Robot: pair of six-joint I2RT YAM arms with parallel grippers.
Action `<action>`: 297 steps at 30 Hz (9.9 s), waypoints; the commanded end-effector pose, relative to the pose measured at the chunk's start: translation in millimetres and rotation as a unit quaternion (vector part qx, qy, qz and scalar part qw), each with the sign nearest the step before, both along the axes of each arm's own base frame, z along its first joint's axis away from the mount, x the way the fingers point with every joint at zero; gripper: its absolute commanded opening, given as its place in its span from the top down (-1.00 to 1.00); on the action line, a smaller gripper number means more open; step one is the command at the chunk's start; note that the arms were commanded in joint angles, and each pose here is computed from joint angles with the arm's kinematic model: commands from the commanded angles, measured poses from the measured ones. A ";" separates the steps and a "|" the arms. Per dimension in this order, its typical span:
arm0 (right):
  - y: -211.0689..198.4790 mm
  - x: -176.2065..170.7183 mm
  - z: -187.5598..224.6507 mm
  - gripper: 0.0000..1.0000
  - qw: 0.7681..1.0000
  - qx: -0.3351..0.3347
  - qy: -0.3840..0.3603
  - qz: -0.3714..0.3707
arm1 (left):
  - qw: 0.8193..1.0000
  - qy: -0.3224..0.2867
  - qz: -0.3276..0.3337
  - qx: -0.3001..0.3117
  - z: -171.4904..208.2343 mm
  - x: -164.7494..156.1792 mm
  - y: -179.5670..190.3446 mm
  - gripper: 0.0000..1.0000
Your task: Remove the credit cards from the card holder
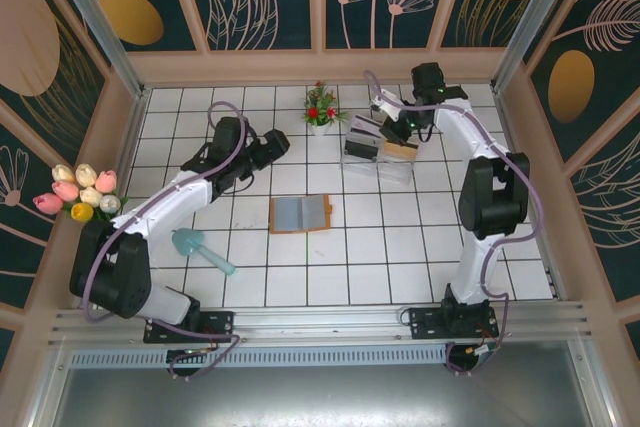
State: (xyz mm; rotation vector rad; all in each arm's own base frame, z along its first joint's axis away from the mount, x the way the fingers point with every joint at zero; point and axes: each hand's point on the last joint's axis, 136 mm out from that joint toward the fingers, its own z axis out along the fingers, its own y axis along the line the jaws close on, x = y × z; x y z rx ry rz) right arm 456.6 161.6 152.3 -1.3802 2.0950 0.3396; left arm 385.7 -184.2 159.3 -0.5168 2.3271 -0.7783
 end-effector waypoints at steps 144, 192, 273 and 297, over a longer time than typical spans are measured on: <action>157.3 -188.7 -121.7 -0.06 0.780 0.228 0.483 -0.327 | 0.936 -0.034 -0.258 -0.238 -32.9 -100.6 -64.8 0.92; 240.6 -131.7 -61.9 -0.11 0.823 0.240 0.401 -0.323 | 0.979 0.023 -0.200 -0.028 -53.3 -80.9 -30.3 1.00; 169.2 -164.4 -136.9 0.34 0.809 0.138 0.407 -0.401 | 0.986 0.142 -0.074 -0.046 -118.1 -77.9 -42.0 0.87; 159.8 -173.8 -153.5 0.38 0.808 0.115 0.415 -0.402 | 0.966 0.147 -0.178 -0.118 -150.8 -87.1 -52.1 0.56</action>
